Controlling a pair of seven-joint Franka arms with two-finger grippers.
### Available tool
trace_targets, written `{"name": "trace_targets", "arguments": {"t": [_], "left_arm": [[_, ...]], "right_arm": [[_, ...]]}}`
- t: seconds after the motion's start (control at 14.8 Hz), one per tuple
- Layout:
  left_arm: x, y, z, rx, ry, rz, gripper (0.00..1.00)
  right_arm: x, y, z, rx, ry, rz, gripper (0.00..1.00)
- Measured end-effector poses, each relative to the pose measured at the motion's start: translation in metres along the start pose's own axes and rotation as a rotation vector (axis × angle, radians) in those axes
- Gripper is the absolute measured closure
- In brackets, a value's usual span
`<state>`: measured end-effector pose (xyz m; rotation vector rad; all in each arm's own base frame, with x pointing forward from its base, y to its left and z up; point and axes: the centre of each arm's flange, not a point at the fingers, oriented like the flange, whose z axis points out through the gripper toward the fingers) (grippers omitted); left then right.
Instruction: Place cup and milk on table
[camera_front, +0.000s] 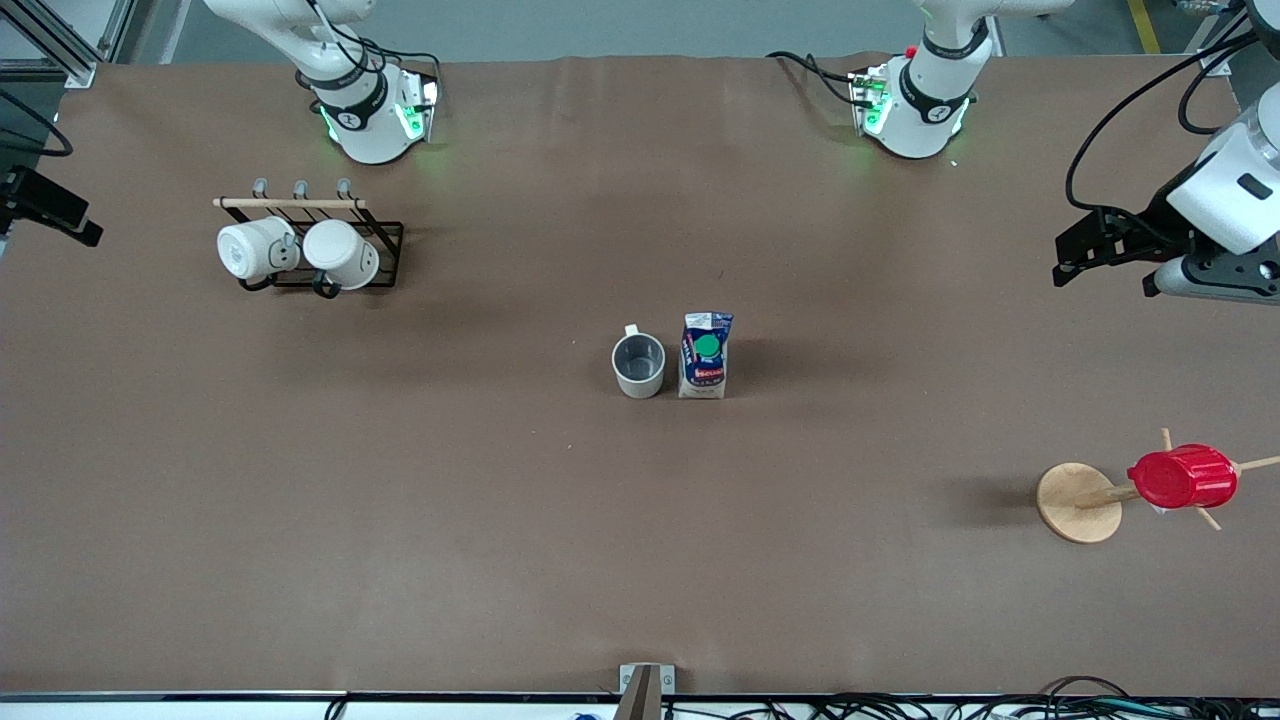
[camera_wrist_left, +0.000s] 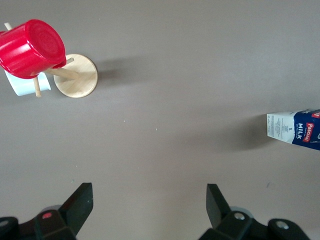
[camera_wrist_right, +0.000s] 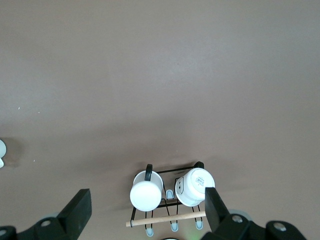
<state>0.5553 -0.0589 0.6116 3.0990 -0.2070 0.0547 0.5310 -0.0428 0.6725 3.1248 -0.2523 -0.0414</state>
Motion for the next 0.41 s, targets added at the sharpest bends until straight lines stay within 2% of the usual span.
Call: {"name": "trace_targets", "arguments": {"t": [0.41], "left_arm": [[-0.0001, 0.0073, 0.0020, 0.009, -0.004, -0.020, 0.00]], "right_arm": [[0.0000, 0.0000, 0.0000, 0.000, 0.000, 0.000, 0.00]]}}
